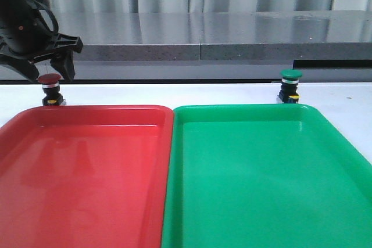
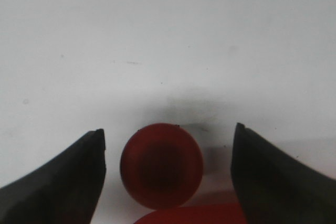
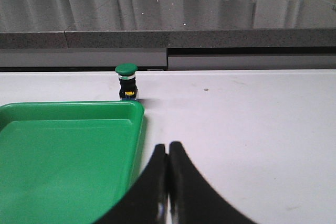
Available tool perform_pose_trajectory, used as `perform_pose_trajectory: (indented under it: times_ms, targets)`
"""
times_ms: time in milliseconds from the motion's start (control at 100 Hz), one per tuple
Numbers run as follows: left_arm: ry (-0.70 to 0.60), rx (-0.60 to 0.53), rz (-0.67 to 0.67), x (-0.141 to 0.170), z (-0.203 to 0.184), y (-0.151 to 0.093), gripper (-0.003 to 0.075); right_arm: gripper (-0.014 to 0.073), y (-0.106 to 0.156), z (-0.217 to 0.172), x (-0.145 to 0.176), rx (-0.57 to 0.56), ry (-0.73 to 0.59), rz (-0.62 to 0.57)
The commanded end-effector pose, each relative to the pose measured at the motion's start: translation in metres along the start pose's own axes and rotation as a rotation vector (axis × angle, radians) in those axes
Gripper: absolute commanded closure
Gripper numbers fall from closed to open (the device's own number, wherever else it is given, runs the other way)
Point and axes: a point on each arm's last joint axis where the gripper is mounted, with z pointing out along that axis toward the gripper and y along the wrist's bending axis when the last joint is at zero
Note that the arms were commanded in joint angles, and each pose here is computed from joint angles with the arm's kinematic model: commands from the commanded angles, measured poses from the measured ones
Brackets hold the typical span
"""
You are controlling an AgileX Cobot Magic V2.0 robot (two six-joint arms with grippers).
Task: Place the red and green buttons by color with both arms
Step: 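Lift the red button with the left gripper and carry it over the red tray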
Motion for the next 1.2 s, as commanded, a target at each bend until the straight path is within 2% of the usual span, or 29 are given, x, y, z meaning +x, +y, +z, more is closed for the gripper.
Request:
perform_pose_trajectory:
  times_ms: [0, 240, 360, 600, 720, 900, 1040, 1189]
  targets:
    - [-0.119, 0.010, -0.005, -0.022, -0.030, -0.003, 0.0324, 0.0655, 0.001, -0.003, -0.014, -0.006, -0.116, -0.012]
    - [-0.119, 0.010, -0.005, -0.022, -0.030, -0.003, 0.0482, 0.0655, 0.001, -0.003, -0.014, -0.006, -0.116, -0.012]
    - [-0.119, 0.010, -0.005, -0.022, -0.030, -0.003, 0.0530, 0.0655, 0.001, -0.003, -0.014, -0.006, -0.116, -0.012]
    - [-0.151, 0.015, -0.002, -0.033, -0.046, -0.004, 0.0533, 0.0655, 0.001, -0.003, -0.014, -0.006, -0.116, -0.012]
    - [-0.216, 0.045, -0.028, -0.043, -0.075, -0.009, 0.0533, 0.0655, 0.001, -0.003, -0.014, -0.006, -0.116, -0.012]
    - [-0.241, 0.088, -0.056, -0.046, -0.114, -0.015, 0.0533, 0.0655, 0.001, -0.003, -0.014, -0.006, -0.116, -0.012]
    - [-0.248, 0.116, -0.059, -0.041, -0.134, -0.022, 0.0533, 0.0655, 0.001, -0.003, -0.014, -0.006, -0.116, -0.012]
    - [-0.232, 0.144, -0.038, -0.019, -0.140, -0.037, 0.0533, 0.0655, 0.001, -0.003, -0.014, -0.006, -0.116, -0.012]
